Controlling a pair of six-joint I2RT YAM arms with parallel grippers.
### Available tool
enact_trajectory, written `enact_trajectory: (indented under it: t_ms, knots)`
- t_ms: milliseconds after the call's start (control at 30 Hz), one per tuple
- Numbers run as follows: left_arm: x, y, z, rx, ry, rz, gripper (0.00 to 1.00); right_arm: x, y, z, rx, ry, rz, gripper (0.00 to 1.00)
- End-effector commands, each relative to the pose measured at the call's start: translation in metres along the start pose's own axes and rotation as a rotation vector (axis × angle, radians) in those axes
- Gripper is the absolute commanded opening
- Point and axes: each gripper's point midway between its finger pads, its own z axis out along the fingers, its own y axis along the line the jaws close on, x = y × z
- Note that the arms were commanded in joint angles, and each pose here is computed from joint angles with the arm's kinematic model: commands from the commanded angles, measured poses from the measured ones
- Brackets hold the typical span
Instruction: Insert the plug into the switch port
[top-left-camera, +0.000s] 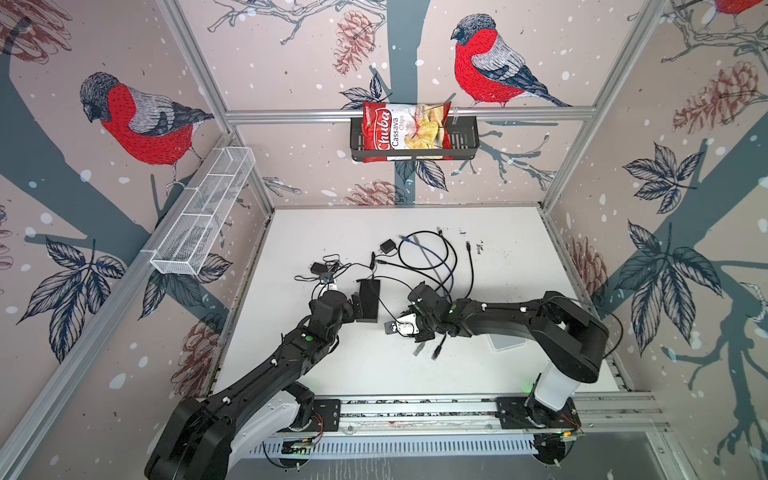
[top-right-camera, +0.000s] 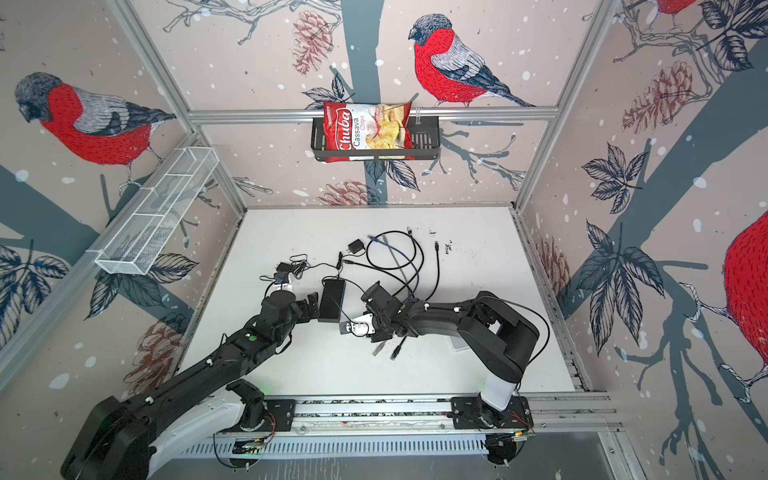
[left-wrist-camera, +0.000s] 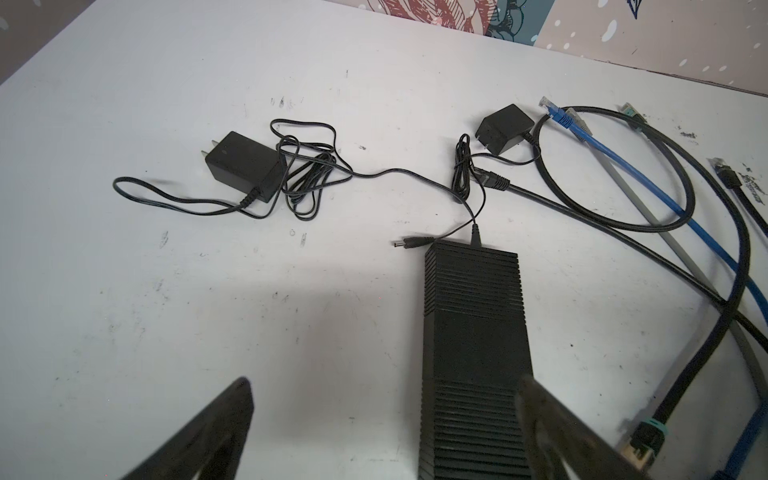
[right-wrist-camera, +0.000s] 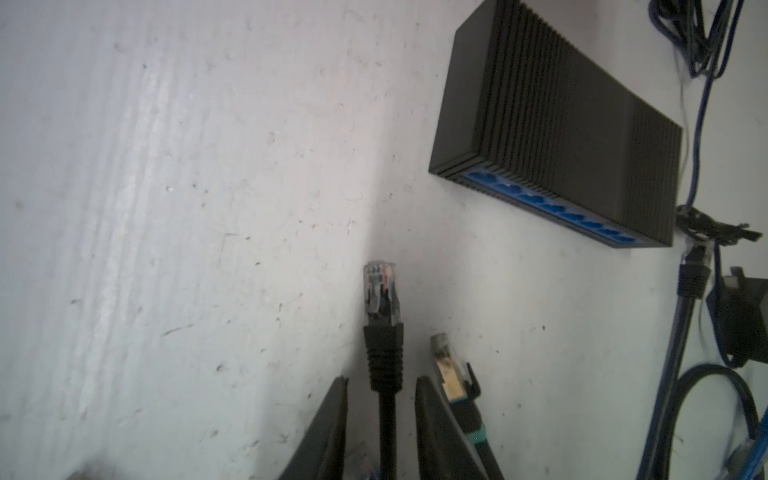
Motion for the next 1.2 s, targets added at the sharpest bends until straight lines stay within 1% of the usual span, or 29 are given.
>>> enact_trajectory:
  t_ms: [0, 133, 400, 467, 533, 567, 667, 833, 1000, 1100, 1167]
  knots:
    - [-0.001, 0.003, 0.000, -0.011, -0.008, -0.005, 0.97, 0.000, 0.006, 0.002, -0.027, -0.002, -0.006, 0.27]
    - [0.000, 0.004, 0.000, -0.014, -0.007, -0.003, 0.97, 0.000, 0.007, 0.004, -0.032, 0.001, -0.006, 0.22]
    - [0.002, 0.005, 0.001, -0.015, -0.004, -0.001, 0.97, 0.003, 0.008, 0.010, -0.049, 0.018, -0.016, 0.19]
    - [0.002, 0.004, 0.001, -0.012, -0.002, -0.001, 0.97, 0.003, 0.009, 0.011, -0.059, 0.018, -0.019, 0.14]
    - [0.002, 0.004, 0.001, -0.012, -0.004, -0.004, 0.97, 0.001, 0.009, 0.010, -0.074, 0.010, -0.009, 0.05]
    - [0.002, 0.005, 0.001, -0.013, -0.004, -0.004, 0.97, 0.000, 0.008, 0.009, -0.079, 0.002, -0.001, 0.03]
    - [0.000, 0.004, 0.001, -0.016, -0.004, -0.003, 0.97, -0.010, -0.003, -0.001, -0.092, -0.051, 0.061, 0.02]
    - [-0.004, 0.004, 0.001, -0.021, -0.011, -0.009, 0.97, -0.018, -0.034, -0.019, -0.093, -0.103, 0.195, 0.02]
    - [-0.011, 0.001, 0.005, -0.023, -0.013, -0.012, 0.97, -0.009, -0.065, -0.030, -0.127, -0.149, 0.356, 0.01]
    - [-0.016, -0.002, 0.010, -0.026, -0.010, -0.005, 0.97, 0.001, -0.083, -0.027, -0.116, -0.139, 0.427, 0.01]
    - [-0.020, -0.004, 0.014, -0.030, -0.006, 0.005, 0.97, 0.008, -0.090, -0.020, -0.133, -0.128, 0.475, 0.02]
